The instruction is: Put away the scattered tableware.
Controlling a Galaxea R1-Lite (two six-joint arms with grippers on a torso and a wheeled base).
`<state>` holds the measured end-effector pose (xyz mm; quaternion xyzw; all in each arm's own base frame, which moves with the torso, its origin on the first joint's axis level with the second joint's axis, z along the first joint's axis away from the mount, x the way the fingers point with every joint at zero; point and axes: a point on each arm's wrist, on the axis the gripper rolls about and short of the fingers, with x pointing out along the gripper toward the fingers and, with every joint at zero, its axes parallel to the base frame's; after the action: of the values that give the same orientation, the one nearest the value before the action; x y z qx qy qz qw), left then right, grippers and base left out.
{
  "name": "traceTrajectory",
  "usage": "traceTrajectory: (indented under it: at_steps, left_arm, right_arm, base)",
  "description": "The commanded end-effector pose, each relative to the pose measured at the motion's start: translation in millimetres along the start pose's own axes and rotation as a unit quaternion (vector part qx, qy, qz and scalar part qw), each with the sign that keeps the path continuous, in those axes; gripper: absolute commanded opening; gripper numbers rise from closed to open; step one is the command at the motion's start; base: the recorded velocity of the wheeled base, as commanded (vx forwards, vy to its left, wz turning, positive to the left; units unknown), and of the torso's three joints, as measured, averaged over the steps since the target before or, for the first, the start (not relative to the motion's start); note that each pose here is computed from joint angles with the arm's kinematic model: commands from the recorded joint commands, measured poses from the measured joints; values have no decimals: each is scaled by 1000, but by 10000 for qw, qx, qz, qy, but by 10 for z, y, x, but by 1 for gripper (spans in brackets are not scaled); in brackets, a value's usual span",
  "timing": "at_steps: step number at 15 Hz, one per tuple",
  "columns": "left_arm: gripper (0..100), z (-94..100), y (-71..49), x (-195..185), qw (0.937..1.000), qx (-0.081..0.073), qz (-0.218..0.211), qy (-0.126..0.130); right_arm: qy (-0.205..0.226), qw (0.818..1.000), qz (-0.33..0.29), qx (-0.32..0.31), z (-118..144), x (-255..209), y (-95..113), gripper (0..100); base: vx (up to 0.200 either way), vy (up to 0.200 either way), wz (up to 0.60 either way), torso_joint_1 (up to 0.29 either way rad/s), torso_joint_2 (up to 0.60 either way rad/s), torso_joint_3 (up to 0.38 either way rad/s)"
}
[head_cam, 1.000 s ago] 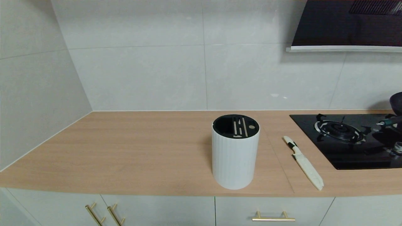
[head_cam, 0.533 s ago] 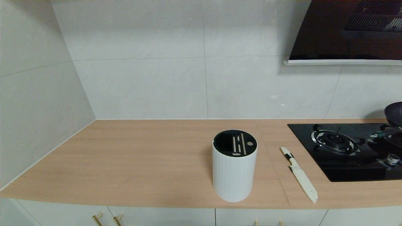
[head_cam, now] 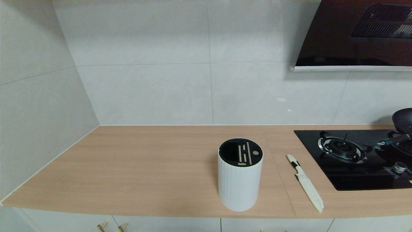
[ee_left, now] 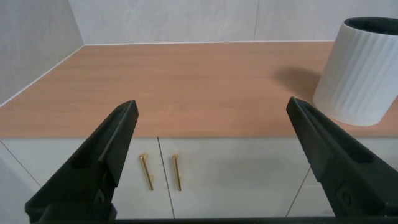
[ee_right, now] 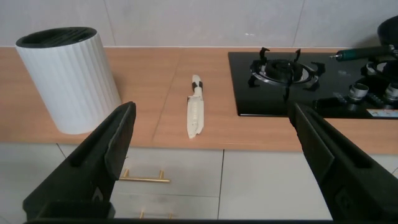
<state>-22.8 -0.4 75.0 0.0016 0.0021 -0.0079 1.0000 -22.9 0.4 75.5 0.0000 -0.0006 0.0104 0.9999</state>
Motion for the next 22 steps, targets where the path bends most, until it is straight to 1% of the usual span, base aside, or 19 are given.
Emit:
traceTrajectory:
  at_steps: [1, 6, 7, 8, 9, 10, 11, 12, 13, 14, 16, 18, 19, 20, 21, 22]
  left_arm:
    - [100, 0, 0, 0, 10000, -1, 2, 2]
    - [100, 0, 0, 0, 10000, 7, 2, 2]
    - [100, 0, 0, 0, 10000, 7, 2, 2]
    - [100, 0, 0, 0, 10000, 7, 2, 2]
    - [100, 0, 0, 0, 10000, 7, 2, 2]
    - [100, 0, 0, 0, 10000, -1, 2, 2]
    - [100, 0, 0, 0, 10000, 7, 2, 2]
    - [100, 0, 0, 0, 10000, -1, 2, 2]
    - [100, 0, 0, 0, 10000, 7, 2, 2]
    - [100, 0, 0, 0, 10000, -1, 2, 2]
    - [100, 0, 0, 0, 10000, 7, 2, 2]
    - [100, 0, 0, 0, 10000, -1, 2, 2]
    - [100, 0, 0, 0, 10000, -1, 2, 2]
    - [100, 0, 0, 0, 10000, 7, 2, 2]
    - [100, 0, 0, 0, 10000, 7, 2, 2]
    - [100, 0, 0, 0, 10000, 7, 2, 2]
  right_arm:
    - [6, 10000, 3, 0, 0, 1, 0, 100]
    - [-9, 10000, 3, -69, 3, 1, 0, 100]
    - [-70, 9999, 10, -70, 44, -7, 1, 100]
    - [-224, 9997, 79, -59, 180, -35, 2, 100]
    - [-202, 9990, 386, -46, 403, -27, 8, 100]
    - [-118, 9986, 509, -43, 485, 2, 9, 100]
    - [210, 9972, 717, -37, 715, 140, 14, 100]
    - [286, 9967, 755, -33, 758, 177, 16, 100]
    - [676, 9931, 961, -13, 954, 383, 31, 100]
    - [1047, 9880, 1136, -5, 1070, 592, 51, 100]
    - [1707, 9786, 1152, 20, 1185, 1002, 81, 100]
    - [2403, 9636, 1171, 50, 1190, 1483, 118, 100]
    - [2647, 9572, 1165, 62, 1159, 1691, 133, 100]
    - [2839, 9518, 1160, 72, 1093, 1898, 148, 100]
    - [2985, 9473, 1155, 79, 967, 2150, 166, 100]
    - [3044, 9456, 1146, 80, 839, 2363, 180, 100]
  base:
    - [0, 0, 0, 0, 0, 0]
    - [0, 0, 0, 0, 0, 0]
    - [0, 0, 0, 0, 0, 0]
    - [0, 0, 0, 0, 0, 0]
    - [0, 0, 0, 0, 0, 0]
    - [0, 0, 0, 0, 0, 0]
    - [0, 0, 0, 0, 0, 0]
    - [0, 0, 0, 0, 0, 0]
    - [0, 0, 0, 0, 0, 0]
    - [0, 0, 0, 0, 0, 0]
    - [0, 0, 0, 0, 0, 0]
    - [0, 0, 0, 0, 0, 0]
    - [0, 0, 0, 0, 0, 0]
    - [0, 0, 0, 0, 0, 0]
    - [0, 0, 0, 0, 0, 0]
    - [0, 0, 0, 0, 0, 0]
